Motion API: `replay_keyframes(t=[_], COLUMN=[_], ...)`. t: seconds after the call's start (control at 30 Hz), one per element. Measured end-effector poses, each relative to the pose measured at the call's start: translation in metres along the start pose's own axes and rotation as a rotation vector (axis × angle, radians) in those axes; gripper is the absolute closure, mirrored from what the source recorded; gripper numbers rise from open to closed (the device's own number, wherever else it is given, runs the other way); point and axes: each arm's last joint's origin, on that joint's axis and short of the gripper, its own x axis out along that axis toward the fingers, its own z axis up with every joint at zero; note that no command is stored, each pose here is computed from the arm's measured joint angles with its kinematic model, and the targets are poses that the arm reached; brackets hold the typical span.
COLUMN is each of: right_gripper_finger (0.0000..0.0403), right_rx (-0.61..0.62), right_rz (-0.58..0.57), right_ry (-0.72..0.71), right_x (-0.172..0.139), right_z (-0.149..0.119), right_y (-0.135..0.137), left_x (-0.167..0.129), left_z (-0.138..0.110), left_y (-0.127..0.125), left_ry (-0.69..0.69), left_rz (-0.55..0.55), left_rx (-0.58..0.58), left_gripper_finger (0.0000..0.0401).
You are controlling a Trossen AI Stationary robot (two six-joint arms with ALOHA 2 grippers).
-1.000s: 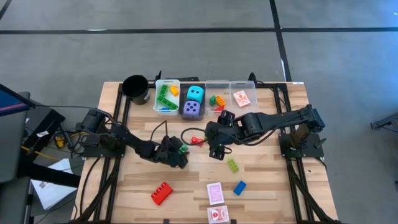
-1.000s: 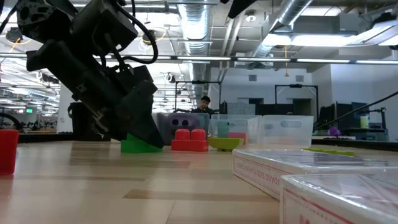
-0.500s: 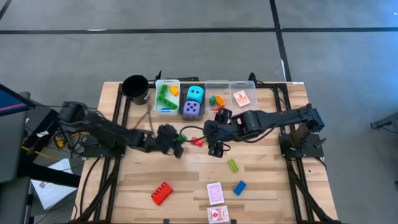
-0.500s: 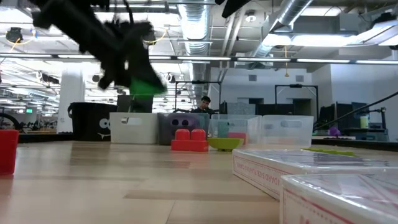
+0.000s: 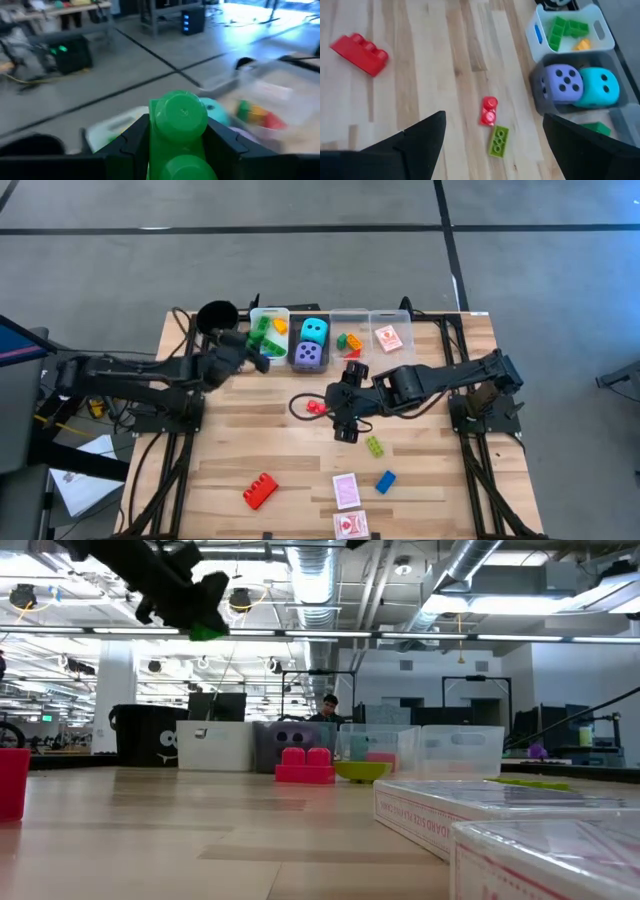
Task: Pick & Place Toys
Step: Put the big green 2-stud game piece into the white bin
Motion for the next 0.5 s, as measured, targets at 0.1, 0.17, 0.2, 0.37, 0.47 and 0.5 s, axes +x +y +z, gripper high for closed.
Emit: replay_keyframes(t=[0.1,0.17,0.2,0.37,0.47,0.5], right_gripper_finger=[0.0075,0.0075,0.0075,0.0075,0.0075,0.0075], right_rx=[0.005,0.008,0.008,0.005,0.022,0.027], right_rz=[0.016,0.024,0.026,0.037,0.045,0.049], right_ry=[-0.031,-0.047,-0.052,-0.057,-0.056,-0.056], right_x=[-0.002,-0.003,-0.003,-0.005,-0.007,-0.008], right_z=[0.002,0.003,0.003,0.002,0.001,0.000], right_y=[0.005,0.007,0.008,0.013,0.017,0.019], left_x=[0.017,0.030,0.037,0.070,0.087,0.092], left_z=[0.001,0.001,-0.001,-0.004,-0.007,-0.009], left_y=[0.013,0.019,0.022,0.032,0.033,0.034], left_ry=[0.037,0.063,0.086,0.113,0.110,0.110], left_rz=[0.030,0.014,0.005,-0.018,-0.057,-0.059], left_rx=[0.039,0.035,0.033,-0.026,-0.056,-0.061], left_gripper_finger=[0.0271,0.0271,0.0271,0.0253,0.0248,0.0248])
